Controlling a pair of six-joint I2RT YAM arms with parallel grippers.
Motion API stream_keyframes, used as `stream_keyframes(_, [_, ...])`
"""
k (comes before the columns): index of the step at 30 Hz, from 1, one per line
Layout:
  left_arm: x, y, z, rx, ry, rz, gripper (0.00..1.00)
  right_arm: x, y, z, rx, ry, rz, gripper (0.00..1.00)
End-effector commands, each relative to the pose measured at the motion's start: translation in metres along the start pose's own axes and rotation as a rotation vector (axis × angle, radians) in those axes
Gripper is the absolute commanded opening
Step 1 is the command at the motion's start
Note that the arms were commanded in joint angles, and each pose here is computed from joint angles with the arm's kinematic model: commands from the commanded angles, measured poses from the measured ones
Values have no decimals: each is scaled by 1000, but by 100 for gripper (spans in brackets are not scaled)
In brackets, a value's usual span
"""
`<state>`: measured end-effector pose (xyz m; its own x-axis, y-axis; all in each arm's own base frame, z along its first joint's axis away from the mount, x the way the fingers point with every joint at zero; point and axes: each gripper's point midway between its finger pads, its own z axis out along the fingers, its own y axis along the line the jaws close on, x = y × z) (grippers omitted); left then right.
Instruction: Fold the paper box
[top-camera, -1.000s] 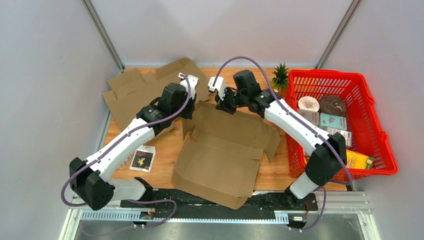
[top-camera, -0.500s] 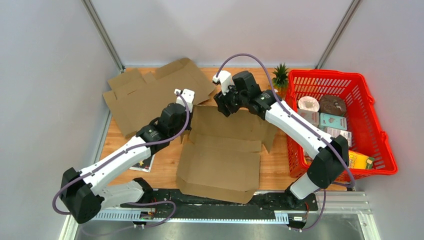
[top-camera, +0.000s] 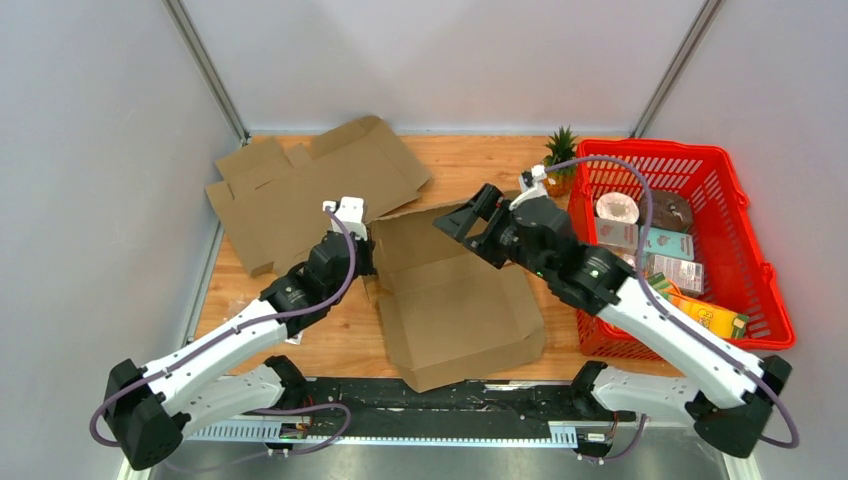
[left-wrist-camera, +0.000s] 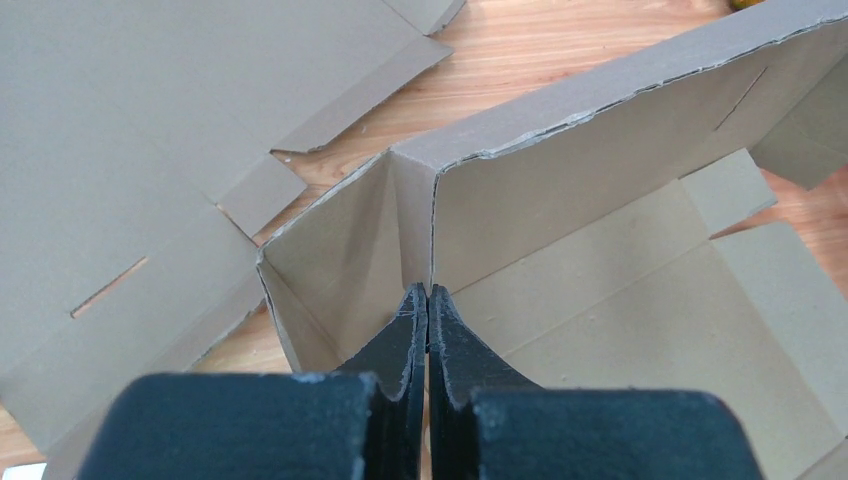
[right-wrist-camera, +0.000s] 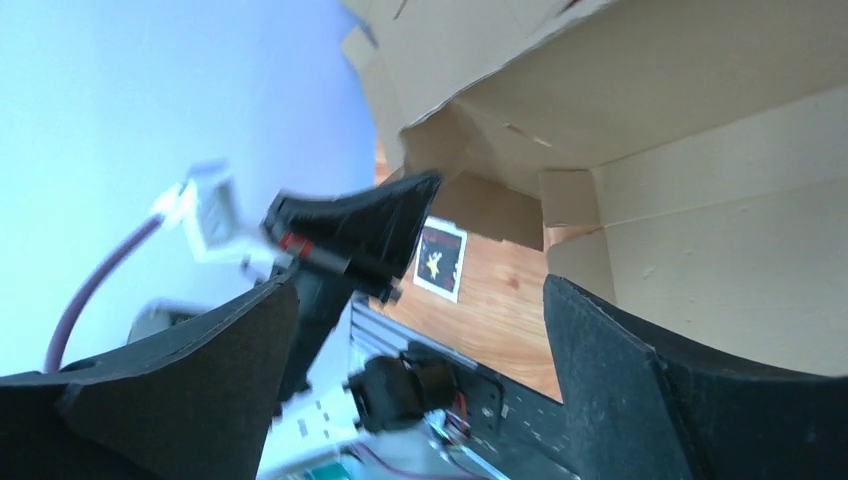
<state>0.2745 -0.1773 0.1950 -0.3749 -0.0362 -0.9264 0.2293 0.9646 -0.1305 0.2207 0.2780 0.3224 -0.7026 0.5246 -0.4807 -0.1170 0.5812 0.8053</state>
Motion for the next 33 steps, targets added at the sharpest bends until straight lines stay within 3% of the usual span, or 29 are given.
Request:
stream_keyframes(1, [0,-2,-9,12,-19,-53,0,-13,-6,44,57,-119,314,92])
stream_keyframes(6, [3,-1,-13,2,-24,-39,0,-13,-7,74,71,-132,421,78])
stream_keyframes(24, [19,-8,1,-36,-36,-37,0,-19,-62,124,167,-182,668,52])
stream_keyframes(26, [20,-10,3,-33,-40,-41,0,-16,-70,128,184,-173,684,44])
stream_keyframes(27, [22,-11,4,-34,-34,-38,0,-15,-76,130,193,-171,692,29])
stream_keyframes(30, [28,-17,2,11,-13,-30,0,-2,-87,133,157,-146,743,13])
stream_keyframes(31, [27,-22,1,47,-21,-36,4,-6,-76,135,81,-145,757,8])
stream_keyframes(33, [30,-22,-3,69,-28,-44,16,5,-88,136,86,-121,756,5])
